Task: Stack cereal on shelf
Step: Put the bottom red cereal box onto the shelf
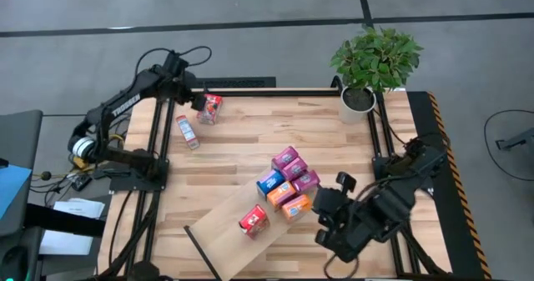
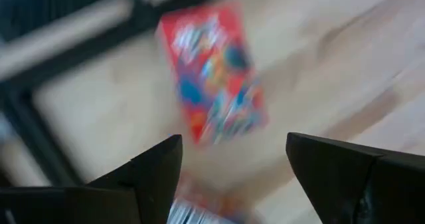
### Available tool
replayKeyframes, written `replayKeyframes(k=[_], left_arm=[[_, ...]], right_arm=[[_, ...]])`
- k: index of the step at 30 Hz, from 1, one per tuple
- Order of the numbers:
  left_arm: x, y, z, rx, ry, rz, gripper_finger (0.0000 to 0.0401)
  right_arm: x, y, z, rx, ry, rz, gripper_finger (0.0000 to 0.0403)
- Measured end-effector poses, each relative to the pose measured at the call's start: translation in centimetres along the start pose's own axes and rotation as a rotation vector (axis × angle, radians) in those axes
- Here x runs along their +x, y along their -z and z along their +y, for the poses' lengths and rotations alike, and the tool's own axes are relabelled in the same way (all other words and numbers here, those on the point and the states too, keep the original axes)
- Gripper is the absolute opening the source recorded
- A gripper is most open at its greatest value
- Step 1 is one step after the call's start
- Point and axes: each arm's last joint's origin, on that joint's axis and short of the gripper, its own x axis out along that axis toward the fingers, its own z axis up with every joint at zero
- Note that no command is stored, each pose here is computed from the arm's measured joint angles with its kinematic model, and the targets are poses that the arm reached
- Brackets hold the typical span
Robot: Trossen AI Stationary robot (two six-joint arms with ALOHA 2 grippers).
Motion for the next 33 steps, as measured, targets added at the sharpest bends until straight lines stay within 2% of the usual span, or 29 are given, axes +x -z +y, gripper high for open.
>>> replayKeyframes(k=[4,6,9,13,19,26,33], left_arm=[[0.4,1.2,0.6,-0.029,-0.018,0.149,0.0264],[0.1,1.5,0.6,-0.037,-0.030,0.168,0.0268],[-0.6,2.1,0.4,-0.055,-0.110,0.187,0.0273],[-1.2,2.8,-0.4,-0.159,-0.194,0.210,0.0275],[-2.0,3.3,-2.1,-0.297,-0.298,0.132,0.0275],[-1.6,3.5,-4.0,-0.383,-0.302,0.100,0.0275],[0.4,5.8,-3.3,-0.481,-0.412,0.145,0.0275]], right_arm=[[-1.5,0.3,-0.6,0.000,-0.041,-0.013,0.0125],[-2.1,0.3,-0.8,0.000,-0.052,-0.024,0.0125],[-2.4,0.3,-1.1,-0.001,-0.058,-0.032,0.0126],[-2.1,1.1,-1.6,-0.027,-0.035,-0.011,0.0131],[-1.5,3.4,-2.3,-0.018,0.002,0.033,0.0134],[-1.6,4.9,-2.3,-0.023,0.009,0.029,0.0131],[-1.9,5.2,-2.2,-0.057,0.007,0.014,0.0124]])
